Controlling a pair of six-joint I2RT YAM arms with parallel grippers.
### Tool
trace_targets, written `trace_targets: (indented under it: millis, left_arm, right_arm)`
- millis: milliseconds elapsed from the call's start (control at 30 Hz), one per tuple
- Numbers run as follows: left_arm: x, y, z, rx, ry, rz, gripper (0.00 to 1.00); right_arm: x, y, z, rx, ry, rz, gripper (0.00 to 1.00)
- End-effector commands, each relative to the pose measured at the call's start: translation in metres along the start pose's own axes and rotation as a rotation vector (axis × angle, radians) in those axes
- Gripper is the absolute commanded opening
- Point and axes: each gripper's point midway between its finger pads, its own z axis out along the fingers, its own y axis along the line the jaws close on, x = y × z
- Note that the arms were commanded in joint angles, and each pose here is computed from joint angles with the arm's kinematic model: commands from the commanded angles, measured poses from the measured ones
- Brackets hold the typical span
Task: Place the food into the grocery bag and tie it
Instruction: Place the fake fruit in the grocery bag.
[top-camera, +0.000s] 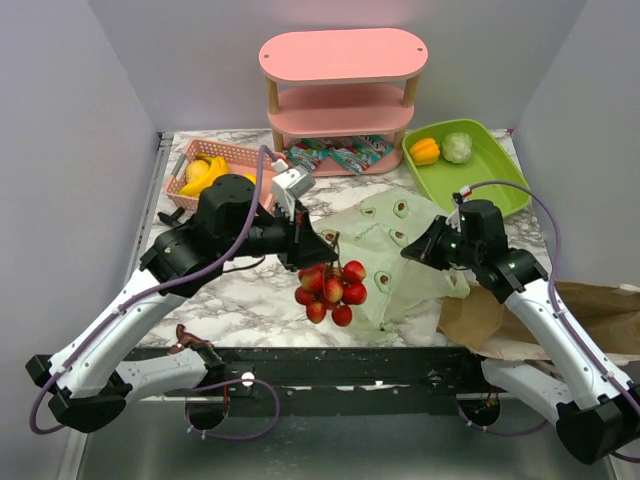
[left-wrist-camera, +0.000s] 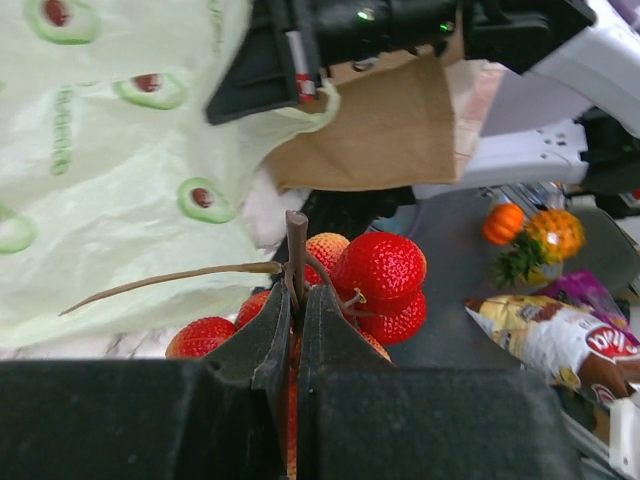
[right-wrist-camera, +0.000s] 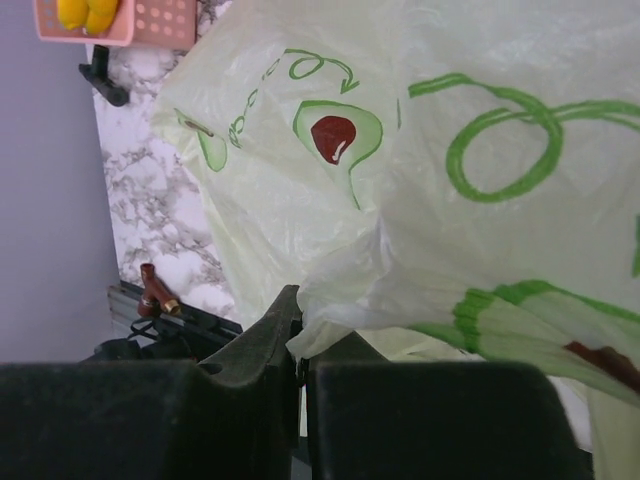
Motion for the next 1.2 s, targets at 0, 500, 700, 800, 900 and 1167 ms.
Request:
trace_targets:
  millis: [0,500,700,800,900,1167]
  left_arm:
    - [-0.011,-0.039,0.023,0.156,-0.004,0.03,0.0]
    - [0.007,-0.103,0.111,0.389,0.087,0.09,0.0]
    - [0.012,-0.093,0.145,0.352,0.017,0.129,0.0]
    - [0.005,-0.068,0.16,0.203,-0.097,0.101,0.0]
    - [0.003,-0.053,0.17,0.12,-0.162,0.081,0.0]
    - [0.014,-0.046,0.2,0.123,-0.176,0.057,0.0]
  right_arm:
    - [-0.018,0.017,-0.008,-0.018,-0.042,0.017,0.08]
    - [-0.043,0.04,-0.023,0.012,-0.061,0.137,0.01]
    - [-0.044,0.048,-0.027,-0.001,-0.044,0.116,0.01]
    - [-0.044,0.048,-0.031,0.007,-0.033,0.101,0.01]
    - [-0.043,0.048,-0.032,0.016,-0.018,0.102,0.01]
    - [-0.037,0.055,-0.033,-0.015,0.015,0.116,0.01]
